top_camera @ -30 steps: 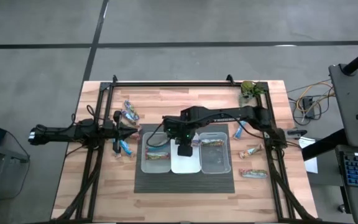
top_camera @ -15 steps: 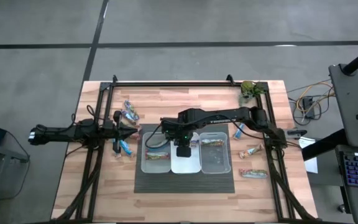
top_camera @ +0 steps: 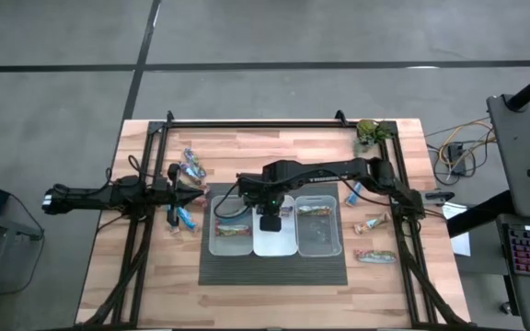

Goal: Pick and place Granola Bars by type
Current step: Put the right blue granola bar into the white bin, then put the yellow granola bar into the transparent bin

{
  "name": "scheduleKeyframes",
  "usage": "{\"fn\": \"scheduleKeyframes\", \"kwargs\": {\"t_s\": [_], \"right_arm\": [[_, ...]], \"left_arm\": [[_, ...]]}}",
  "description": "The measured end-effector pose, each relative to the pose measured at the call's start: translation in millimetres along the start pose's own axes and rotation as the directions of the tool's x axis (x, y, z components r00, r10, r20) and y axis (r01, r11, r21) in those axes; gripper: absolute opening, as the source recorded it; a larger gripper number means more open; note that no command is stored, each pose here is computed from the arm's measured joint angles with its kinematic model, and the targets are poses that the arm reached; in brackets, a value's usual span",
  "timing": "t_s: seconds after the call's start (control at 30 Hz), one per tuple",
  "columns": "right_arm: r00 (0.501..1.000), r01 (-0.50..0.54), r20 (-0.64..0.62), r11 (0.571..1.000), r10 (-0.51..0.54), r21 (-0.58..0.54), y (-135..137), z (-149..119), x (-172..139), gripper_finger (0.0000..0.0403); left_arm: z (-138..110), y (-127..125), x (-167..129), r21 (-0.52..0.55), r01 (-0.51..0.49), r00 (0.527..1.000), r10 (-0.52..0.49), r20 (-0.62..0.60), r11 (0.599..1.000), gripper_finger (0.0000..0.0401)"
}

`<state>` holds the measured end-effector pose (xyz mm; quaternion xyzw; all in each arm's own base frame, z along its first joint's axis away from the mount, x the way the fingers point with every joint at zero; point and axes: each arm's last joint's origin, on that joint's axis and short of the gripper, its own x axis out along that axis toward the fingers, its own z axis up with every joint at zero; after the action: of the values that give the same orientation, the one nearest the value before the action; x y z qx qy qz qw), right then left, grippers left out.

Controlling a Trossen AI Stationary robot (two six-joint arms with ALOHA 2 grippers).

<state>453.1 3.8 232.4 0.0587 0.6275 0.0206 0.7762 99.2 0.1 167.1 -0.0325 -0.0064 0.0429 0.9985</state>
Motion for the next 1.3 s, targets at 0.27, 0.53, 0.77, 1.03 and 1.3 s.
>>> {"fn": "scheduleKeyframes", "kwargs": {"t_s": [0.27,0.53,0.77,1.03,1.3], "right_arm": [[1.000,-0.008,-0.010,1.000,0.008,0.010,0,-1,2,0.0072],[1.000,-0.026,-0.010,0.999,0.026,0.036,0,0,7,0.0121],[1.000,-0.026,-0.008,0.999,0.026,0.039,0,0,4,0.0136],[0.998,-0.033,0.055,0.998,0.030,0.050,4,-3,-31,0.0115],[0.994,-0.042,0.107,0.997,0.034,0.072,7,-11,-63,0.0058]], "left_arm": [[0,0,0,0.000,0.000,1.000,0.000,0.000,1.000,0.0000],[0,0,0,0.000,0.000,1.000,0.000,0.000,1.000,0.0000],[0,0,0,0.000,0.000,1.000,0.000,0.000,1.000,0.0000],[0,0,0,0.000,0.000,1.000,0.000,0.000,1.000,0.0000],[0,0,0,0.000,0.000,1.000,0.000,0.000,1.000,0.0000]]}}
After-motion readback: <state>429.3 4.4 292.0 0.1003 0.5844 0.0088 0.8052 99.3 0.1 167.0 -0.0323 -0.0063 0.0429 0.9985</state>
